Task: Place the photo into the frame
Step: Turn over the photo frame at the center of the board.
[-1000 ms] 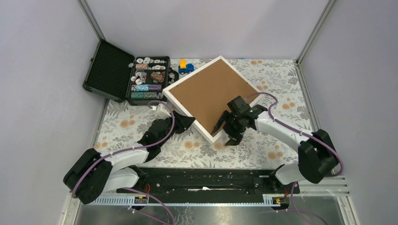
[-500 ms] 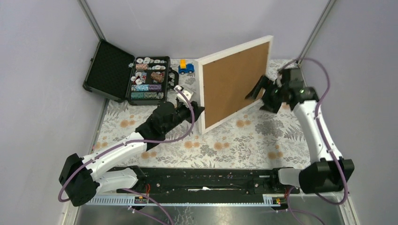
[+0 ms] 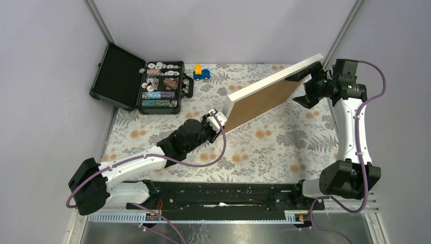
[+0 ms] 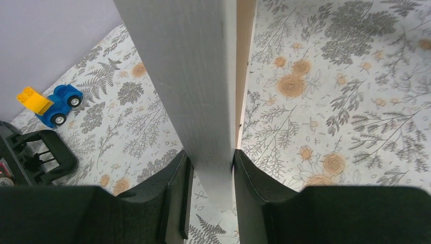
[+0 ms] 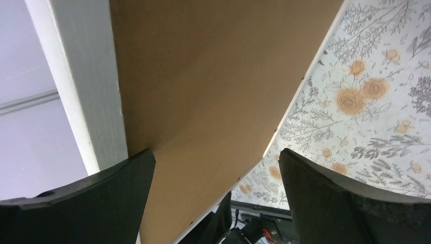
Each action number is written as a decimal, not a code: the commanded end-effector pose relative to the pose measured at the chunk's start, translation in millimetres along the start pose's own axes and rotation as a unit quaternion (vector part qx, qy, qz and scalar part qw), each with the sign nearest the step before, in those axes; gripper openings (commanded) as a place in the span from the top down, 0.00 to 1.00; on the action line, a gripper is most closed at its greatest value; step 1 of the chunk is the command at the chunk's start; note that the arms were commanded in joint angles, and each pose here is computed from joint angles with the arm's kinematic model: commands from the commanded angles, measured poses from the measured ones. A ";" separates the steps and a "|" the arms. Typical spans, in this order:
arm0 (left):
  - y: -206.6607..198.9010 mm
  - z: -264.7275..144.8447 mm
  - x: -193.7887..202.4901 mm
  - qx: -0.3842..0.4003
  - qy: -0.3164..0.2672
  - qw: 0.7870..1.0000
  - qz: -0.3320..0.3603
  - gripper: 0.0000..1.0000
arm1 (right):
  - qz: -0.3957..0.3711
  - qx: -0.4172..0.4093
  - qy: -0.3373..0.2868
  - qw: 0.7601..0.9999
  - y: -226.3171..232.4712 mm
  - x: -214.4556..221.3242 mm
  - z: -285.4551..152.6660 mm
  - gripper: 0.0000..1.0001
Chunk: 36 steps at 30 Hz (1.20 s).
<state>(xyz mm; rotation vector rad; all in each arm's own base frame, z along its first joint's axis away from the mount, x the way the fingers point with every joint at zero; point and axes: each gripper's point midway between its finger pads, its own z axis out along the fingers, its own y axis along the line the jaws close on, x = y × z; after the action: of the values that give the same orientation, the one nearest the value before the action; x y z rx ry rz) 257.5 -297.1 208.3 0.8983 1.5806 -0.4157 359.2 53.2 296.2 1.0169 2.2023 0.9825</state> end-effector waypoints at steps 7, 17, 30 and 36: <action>24.8 4.7 -23.4 -0.083 -0.086 0.993 0.020 1.00 | 0.011 -0.050 -0.043 0.998 18.8 10.8 -46.1 0.00; 14.5 7.3 -10.7 -0.075 -0.084 0.994 0.015 1.00 | 0.040 -0.056 -0.029 0.997 9.1 8.5 -28.5 0.00; -15.1 7.2 13.2 -0.065 -0.064 0.996 0.005 0.52 | 0.026 0.016 -0.014 0.999 -41.5 11.9 -0.4 0.40; -65.3 -33.5 31.2 0.025 -0.048 0.992 -0.115 0.16 | -0.011 0.045 0.002 0.999 -69.8 4.8 27.1 0.77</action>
<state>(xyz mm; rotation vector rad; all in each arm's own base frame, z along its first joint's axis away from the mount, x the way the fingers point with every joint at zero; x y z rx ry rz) 228.9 -300.2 155.0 0.8457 1.5683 -0.3784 333.4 39.3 242.5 1.1508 2.2290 0.9158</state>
